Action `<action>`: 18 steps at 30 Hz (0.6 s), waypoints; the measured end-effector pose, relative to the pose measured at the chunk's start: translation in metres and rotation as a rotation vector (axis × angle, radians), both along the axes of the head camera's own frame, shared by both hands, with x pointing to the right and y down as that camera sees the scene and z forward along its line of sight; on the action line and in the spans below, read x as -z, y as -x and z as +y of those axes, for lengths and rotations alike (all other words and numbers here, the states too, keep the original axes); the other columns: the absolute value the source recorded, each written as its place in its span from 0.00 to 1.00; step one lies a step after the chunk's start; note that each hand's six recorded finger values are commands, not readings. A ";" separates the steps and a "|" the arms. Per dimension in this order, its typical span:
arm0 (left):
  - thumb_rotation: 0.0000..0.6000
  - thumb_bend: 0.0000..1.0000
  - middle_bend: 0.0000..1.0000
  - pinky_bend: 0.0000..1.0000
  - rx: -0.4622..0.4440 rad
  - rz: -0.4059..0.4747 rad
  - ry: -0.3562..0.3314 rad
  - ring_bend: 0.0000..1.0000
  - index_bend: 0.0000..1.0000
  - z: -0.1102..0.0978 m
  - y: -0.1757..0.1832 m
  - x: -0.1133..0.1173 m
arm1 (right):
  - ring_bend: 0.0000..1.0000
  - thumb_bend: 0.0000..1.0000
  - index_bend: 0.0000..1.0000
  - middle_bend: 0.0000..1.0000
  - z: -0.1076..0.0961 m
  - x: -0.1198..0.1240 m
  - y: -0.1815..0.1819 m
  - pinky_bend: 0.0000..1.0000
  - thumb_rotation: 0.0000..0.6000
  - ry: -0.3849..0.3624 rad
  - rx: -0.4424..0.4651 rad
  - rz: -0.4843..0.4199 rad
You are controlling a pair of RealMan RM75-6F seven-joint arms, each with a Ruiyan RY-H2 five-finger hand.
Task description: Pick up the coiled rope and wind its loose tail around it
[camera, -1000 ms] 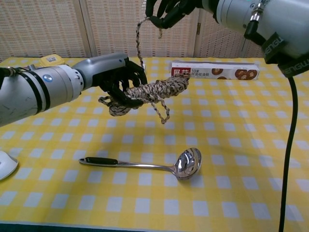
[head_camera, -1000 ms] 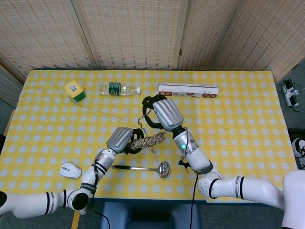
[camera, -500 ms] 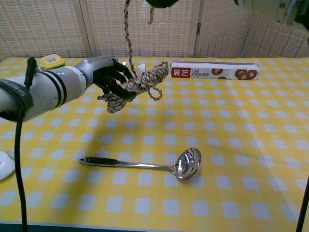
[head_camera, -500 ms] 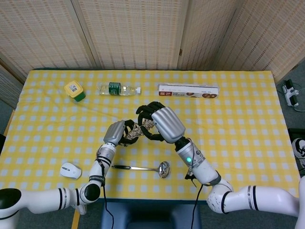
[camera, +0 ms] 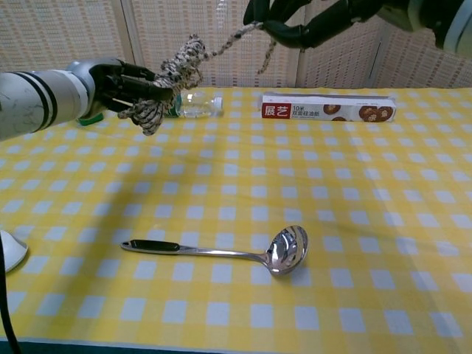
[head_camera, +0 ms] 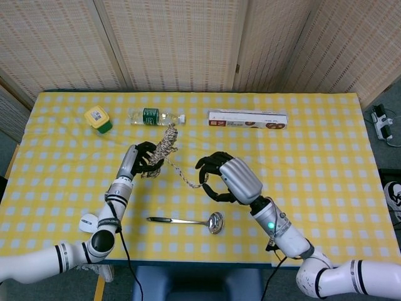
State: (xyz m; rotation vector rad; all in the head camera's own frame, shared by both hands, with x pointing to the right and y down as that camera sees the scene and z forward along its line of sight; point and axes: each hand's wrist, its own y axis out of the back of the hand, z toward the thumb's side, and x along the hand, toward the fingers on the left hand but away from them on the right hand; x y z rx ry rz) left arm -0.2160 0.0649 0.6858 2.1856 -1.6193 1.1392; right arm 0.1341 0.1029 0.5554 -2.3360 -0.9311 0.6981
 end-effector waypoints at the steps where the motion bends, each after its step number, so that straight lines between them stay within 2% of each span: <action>1: 1.00 0.55 0.62 0.69 0.022 0.022 0.004 0.62 0.60 -0.002 0.004 0.002 | 0.36 0.59 0.67 0.38 0.001 -0.003 -0.005 0.25 1.00 0.014 -0.008 0.004; 8: 1.00 0.55 0.62 0.69 0.096 0.155 0.008 0.62 0.60 -0.011 0.023 0.021 | 0.36 0.59 0.67 0.38 0.001 -0.033 -0.038 0.25 1.00 0.092 -0.062 0.058; 12: 1.00 0.55 0.62 0.69 0.062 0.189 -0.022 0.62 0.60 -0.011 0.023 0.035 | 0.36 0.59 0.67 0.38 -0.004 -0.049 -0.046 0.26 1.00 0.136 -0.098 0.084; 18: 1.00 0.55 0.62 0.69 -0.040 0.219 -0.078 0.62 0.61 -0.004 0.013 0.053 | 0.37 0.59 0.67 0.38 -0.019 -0.065 -0.040 0.27 1.00 0.208 -0.149 0.078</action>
